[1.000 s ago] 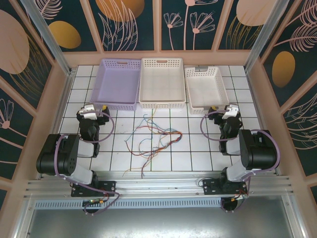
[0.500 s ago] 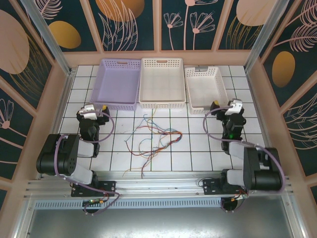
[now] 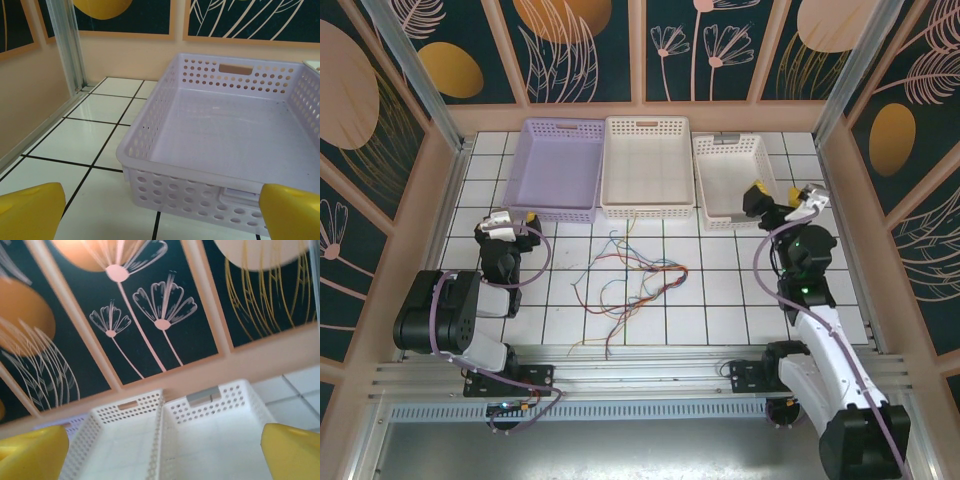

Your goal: Untangle the cables

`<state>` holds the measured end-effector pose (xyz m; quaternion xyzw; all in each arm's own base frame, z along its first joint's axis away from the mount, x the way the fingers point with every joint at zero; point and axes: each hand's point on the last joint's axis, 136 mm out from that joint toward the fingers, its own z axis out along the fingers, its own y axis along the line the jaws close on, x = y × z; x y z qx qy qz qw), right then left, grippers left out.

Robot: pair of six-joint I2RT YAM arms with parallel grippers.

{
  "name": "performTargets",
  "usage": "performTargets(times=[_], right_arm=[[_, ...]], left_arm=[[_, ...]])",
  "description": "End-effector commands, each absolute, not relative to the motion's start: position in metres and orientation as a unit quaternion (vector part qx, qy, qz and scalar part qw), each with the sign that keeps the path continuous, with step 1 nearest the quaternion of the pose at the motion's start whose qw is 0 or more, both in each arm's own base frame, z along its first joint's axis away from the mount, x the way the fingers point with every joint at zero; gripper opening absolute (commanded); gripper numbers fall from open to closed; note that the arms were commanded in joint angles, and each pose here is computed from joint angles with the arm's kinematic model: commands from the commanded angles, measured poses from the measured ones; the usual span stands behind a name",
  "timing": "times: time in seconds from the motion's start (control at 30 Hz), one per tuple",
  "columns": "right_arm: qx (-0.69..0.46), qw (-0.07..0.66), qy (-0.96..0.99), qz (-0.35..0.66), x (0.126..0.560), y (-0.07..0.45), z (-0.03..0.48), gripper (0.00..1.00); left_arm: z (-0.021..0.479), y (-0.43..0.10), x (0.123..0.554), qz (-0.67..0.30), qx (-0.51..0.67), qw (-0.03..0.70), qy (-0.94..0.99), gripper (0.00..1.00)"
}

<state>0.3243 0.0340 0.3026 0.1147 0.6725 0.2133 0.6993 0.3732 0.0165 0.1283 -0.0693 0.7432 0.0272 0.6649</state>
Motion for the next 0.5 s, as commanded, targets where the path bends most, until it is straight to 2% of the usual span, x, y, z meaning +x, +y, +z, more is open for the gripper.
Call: performTargets(times=[0.0, 0.2, 0.37, 0.47], right_arm=[[0.148, 0.630, 0.706, 0.289, 0.320, 0.047, 0.293, 0.99], [0.121, 0.583, 0.737, 0.319, 0.310, 0.074, 0.273, 0.99], [0.111, 0.568, 0.775, 0.253, 0.304, 0.083, 0.259, 0.99], [0.091, 0.560, 0.780, 0.262, 0.297, 0.097, 0.256, 0.99]], left_arm=[[0.137, 0.016, 0.376, 0.025, -0.063, 0.674, 0.735, 0.99], [0.136, 0.016, 0.376, 0.025, -0.063, 0.674, 0.736, 0.99], [0.136, 0.016, 0.376, 0.026, -0.063, 0.673, 0.736, 0.99], [0.137, 0.016, 0.376, 0.024, -0.064, 0.674, 0.735, 0.99]])
